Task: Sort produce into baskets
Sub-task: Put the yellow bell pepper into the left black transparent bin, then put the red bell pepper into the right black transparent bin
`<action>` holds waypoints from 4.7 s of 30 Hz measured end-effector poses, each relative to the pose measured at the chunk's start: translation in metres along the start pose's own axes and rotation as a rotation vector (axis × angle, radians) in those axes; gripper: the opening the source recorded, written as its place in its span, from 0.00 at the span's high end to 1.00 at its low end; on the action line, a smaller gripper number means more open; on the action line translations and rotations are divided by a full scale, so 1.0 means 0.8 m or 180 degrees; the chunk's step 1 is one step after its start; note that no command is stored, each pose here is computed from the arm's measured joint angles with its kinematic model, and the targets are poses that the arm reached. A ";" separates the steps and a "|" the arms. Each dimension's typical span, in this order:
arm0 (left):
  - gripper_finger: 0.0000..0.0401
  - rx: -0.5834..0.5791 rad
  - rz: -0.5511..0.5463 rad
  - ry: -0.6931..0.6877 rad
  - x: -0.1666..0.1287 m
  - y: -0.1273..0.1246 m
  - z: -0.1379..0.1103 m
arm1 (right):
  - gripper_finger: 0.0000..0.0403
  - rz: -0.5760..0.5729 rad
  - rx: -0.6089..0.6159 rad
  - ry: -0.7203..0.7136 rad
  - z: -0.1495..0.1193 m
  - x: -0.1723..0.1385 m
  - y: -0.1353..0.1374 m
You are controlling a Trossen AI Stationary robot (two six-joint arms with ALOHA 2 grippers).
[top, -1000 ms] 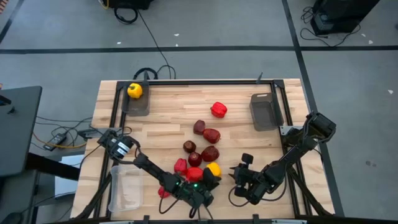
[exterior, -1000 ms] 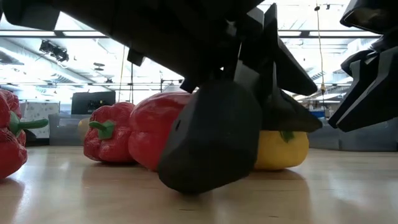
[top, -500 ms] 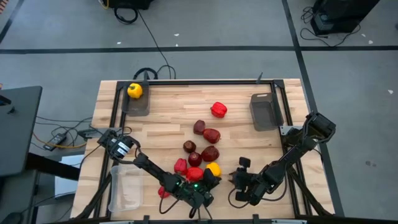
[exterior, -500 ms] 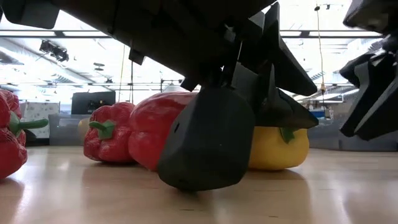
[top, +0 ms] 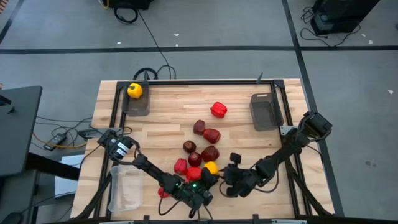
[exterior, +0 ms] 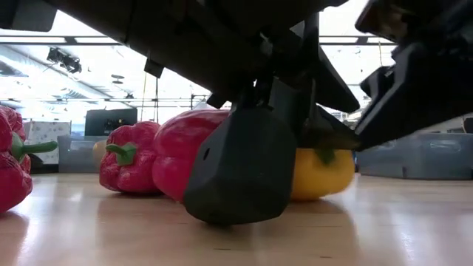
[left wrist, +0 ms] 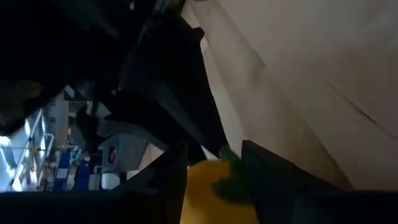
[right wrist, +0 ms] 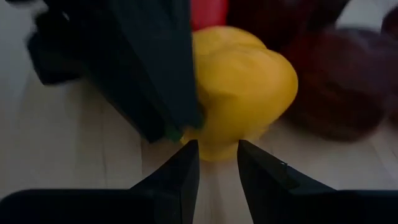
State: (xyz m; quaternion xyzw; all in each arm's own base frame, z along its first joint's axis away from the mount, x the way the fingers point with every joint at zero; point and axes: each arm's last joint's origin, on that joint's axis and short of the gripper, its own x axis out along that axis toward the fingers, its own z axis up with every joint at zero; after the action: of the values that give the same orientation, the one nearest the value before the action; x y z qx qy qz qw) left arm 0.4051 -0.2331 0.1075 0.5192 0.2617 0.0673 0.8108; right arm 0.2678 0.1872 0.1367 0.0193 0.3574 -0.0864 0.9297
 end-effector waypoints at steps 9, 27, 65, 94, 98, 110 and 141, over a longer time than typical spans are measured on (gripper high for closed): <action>0.61 -0.0192 0.0233 0.0286 -0.014 -0.010 -0.001 | 0.70 0.0086 -0.0054 -0.0126 0.007 0.002 0.002; 0.71 -0.0679 0.0151 0.0427 -0.023 -0.022 -0.009 | 0.70 0.0006 -0.0058 -0.0175 0.008 0.002 0.001; 0.95 -0.2481 0.0066 0.1831 -0.084 0.241 -0.160 | 0.70 -0.0249 -0.0026 -0.0294 0.016 0.008 -0.010; 0.88 -0.4906 0.1654 0.3127 -0.192 0.248 -0.499 | 0.70 -0.0692 0.0021 0.0006 0.057 0.063 -0.111; 0.87 -0.5051 0.1739 0.3047 -0.187 0.240 -0.511 | 0.70 -0.0683 0.0055 -0.0016 0.056 0.061 -0.107; 0.77 -0.5182 0.1896 0.3169 -0.192 0.234 -0.525 | 0.68 -0.0861 0.0216 -0.0162 0.057 0.059 -0.105; 0.62 -0.4477 -0.0131 0.0484 -0.183 0.294 -0.420 | 0.59 -0.1693 0.0027 -0.0989 0.113 -0.025 -0.124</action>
State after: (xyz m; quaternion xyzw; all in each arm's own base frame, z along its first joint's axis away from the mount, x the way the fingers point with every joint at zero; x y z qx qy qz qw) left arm 0.1521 0.0887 0.2571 -0.1389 0.2218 0.2411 0.9345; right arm 0.2953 0.0834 0.2199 -0.0845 0.2031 -0.3301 0.9179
